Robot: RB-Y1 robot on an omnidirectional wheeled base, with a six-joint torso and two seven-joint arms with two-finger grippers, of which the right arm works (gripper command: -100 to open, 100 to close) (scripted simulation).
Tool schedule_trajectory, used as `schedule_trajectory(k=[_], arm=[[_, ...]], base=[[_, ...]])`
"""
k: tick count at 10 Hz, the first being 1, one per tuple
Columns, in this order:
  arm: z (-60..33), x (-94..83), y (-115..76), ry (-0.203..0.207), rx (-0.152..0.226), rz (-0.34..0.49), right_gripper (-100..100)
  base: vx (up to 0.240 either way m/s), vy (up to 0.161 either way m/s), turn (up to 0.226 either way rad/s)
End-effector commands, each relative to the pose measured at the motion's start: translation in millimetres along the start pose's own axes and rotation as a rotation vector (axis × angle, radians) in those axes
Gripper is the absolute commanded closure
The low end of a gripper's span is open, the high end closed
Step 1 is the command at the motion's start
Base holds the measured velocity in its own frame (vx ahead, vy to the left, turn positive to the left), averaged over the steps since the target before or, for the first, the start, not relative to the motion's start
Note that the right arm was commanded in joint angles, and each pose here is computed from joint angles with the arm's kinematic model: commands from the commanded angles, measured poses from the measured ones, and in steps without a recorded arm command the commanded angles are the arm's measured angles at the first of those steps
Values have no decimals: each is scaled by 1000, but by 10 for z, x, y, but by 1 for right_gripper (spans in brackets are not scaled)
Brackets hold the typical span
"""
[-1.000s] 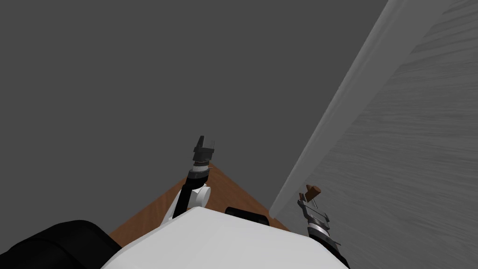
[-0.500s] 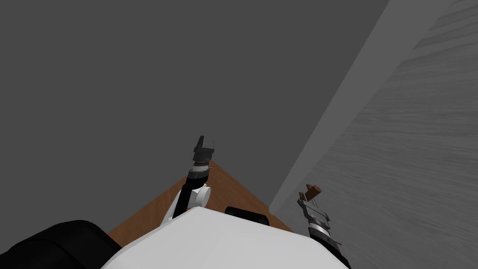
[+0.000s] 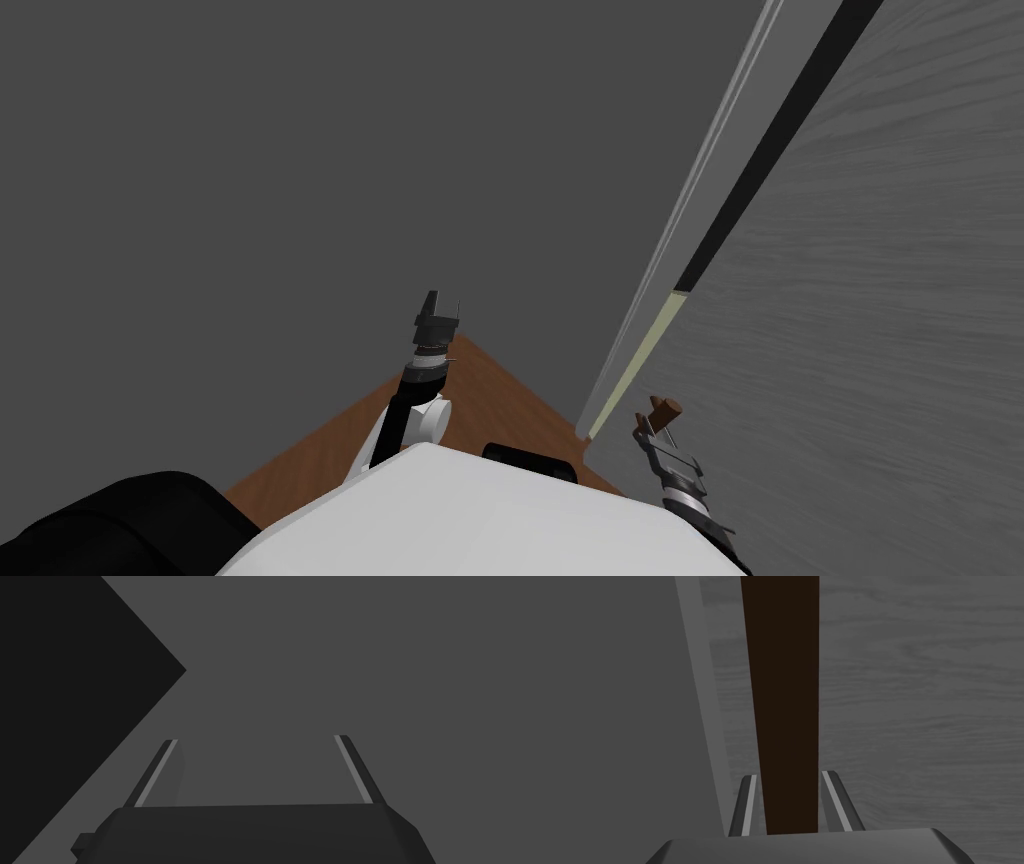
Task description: Pull the door open
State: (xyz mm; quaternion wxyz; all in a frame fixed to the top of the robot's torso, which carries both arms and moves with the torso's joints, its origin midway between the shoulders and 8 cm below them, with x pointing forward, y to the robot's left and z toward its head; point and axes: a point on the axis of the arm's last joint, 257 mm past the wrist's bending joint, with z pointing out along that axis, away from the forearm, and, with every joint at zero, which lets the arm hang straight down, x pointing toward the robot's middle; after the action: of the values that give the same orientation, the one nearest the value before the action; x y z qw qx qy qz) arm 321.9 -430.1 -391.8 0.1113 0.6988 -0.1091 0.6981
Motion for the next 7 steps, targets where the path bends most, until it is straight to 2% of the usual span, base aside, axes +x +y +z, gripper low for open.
schedule_trajectory(k=[1, 2, 3, 7], arm=[[-36, 3, -34, 1, 23, 3, 100], [-20, 5, -7, 0, 13, -1, 100], [-84, -8, -33, -2, 38, -1, 100], [-189, -1, -78, 1, 88, 0, 100]], base=[[-201, 30, 70], [-90, 10, 11], [-143, -23, 89], [-185, -13, 88]])
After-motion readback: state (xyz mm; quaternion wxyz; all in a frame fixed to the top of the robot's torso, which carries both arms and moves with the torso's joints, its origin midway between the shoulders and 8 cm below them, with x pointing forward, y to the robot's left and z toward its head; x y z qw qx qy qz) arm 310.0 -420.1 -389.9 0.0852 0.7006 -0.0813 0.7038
